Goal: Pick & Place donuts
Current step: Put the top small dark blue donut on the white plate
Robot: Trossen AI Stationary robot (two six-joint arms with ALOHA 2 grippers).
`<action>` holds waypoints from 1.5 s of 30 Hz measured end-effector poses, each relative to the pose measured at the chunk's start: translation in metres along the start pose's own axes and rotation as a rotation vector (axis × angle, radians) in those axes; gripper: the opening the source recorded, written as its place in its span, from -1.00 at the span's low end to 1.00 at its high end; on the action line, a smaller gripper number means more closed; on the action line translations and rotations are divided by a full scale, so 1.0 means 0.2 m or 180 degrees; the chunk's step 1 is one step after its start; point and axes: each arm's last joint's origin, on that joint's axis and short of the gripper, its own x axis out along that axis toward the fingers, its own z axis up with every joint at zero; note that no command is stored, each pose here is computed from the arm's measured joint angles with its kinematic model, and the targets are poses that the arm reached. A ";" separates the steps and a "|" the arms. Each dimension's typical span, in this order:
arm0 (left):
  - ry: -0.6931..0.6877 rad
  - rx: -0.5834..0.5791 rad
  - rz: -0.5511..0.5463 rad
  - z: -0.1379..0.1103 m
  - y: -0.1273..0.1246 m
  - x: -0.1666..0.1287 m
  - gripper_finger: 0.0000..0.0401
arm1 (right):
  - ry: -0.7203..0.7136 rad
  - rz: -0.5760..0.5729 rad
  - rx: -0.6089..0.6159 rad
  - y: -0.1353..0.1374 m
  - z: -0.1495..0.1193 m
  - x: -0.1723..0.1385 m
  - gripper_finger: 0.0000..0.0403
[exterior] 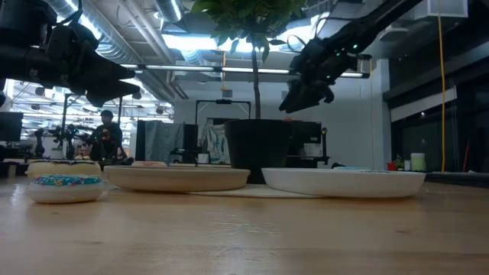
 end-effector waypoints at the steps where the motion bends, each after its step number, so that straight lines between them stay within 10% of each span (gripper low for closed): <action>1: 0.0000 0.0000 -0.0001 0.00 0.00 0.00 0.30 | -0.0005 0.0032 0.0049 -0.01 -0.01 0.02 0.12; 25: 0.0001 0.0000 0.0000 0.00 0.00 0.00 0.30 | 0.0061 0.0492 0.0400 -0.06 -0.17 0.43 0.12; 45: 0.0001 0.0001 0.0000 0.00 0.00 0.00 0.30 | 0.0132 0.0629 0.1655 -0.20 -0.18 0.65 0.12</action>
